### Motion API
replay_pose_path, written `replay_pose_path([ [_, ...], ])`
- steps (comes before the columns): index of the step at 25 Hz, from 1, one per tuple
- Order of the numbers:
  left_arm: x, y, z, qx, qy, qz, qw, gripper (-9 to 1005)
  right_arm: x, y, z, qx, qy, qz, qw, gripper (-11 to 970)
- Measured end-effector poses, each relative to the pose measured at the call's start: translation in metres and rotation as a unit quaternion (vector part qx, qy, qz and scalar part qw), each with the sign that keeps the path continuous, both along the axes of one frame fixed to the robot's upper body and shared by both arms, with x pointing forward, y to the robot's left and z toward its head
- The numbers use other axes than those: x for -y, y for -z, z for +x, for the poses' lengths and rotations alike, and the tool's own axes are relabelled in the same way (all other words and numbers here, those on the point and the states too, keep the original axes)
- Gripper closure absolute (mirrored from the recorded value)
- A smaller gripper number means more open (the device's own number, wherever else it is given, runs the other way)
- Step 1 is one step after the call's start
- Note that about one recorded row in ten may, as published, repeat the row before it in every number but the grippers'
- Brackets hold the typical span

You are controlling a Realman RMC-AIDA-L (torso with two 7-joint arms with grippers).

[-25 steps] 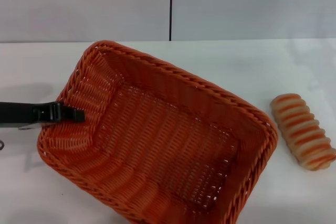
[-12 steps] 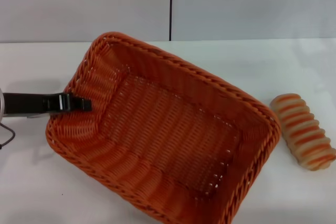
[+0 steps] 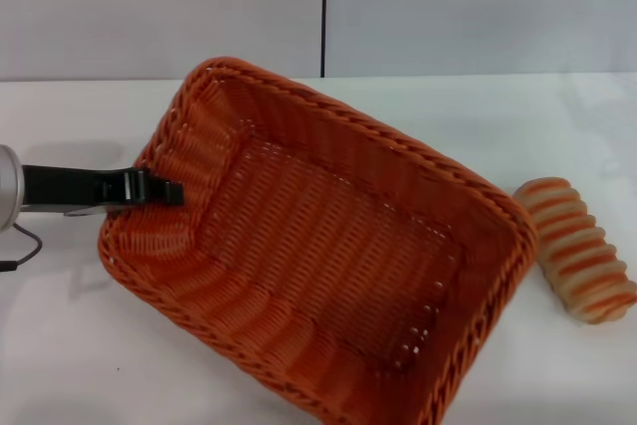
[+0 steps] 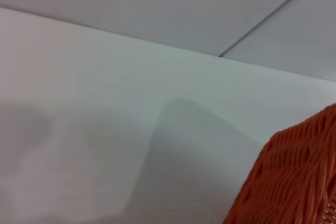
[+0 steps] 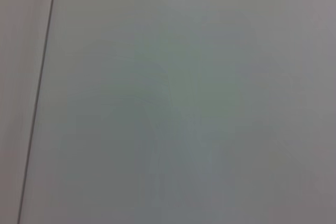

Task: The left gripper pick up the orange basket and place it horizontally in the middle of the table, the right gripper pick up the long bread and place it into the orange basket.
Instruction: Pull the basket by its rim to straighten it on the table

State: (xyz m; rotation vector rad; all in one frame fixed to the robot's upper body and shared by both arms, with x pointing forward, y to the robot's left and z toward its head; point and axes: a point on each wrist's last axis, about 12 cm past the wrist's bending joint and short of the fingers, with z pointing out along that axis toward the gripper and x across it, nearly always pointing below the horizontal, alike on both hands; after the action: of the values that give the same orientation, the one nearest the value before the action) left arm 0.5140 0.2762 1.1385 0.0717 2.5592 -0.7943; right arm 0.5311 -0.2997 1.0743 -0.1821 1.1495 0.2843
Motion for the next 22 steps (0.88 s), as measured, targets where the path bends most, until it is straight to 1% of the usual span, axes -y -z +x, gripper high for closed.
replay_pose_path([
  [7, 0.004, -0.002, 0.0, -0.01, 0.017, -0.002, 1.0, 800, 0.001, 0.0, -0.001, 0.0, 0.002, -0.001, 1.0, 321],
  [8, 0.005, -0.002, -0.001, -0.012, 0.022, -0.001, 1.0, 800, 0.002, 0.0, -0.001, 0.0, 0.003, -0.001, 1.0, 321],
  [9, 0.007, -0.005, -0.001, -0.024, 0.039, 0.0, 0.999, 800, 0.002, 0.001, -0.002, -0.001, 0.003, -0.001, 1.0, 321],
  [14, 0.006, -0.006, -0.001, -0.026, 0.042, 0.002, 0.999, 801, 0.002, 0.001, -0.002, -0.002, 0.004, -0.001, 1.0, 321],
  [19, 0.006, -0.008, 0.002, -0.018, 0.04, 0.01, 0.999, 723, 0.002, 0.001, -0.004, 0.0, 0.003, 0.0, 1.0, 321],
  [22, 0.006, -0.012, 0.005, -0.009, 0.042, 0.027, 0.999, 677, 0.003, 0.002, -0.005, 0.001, 0.004, 0.001, 1.0, 321],
])
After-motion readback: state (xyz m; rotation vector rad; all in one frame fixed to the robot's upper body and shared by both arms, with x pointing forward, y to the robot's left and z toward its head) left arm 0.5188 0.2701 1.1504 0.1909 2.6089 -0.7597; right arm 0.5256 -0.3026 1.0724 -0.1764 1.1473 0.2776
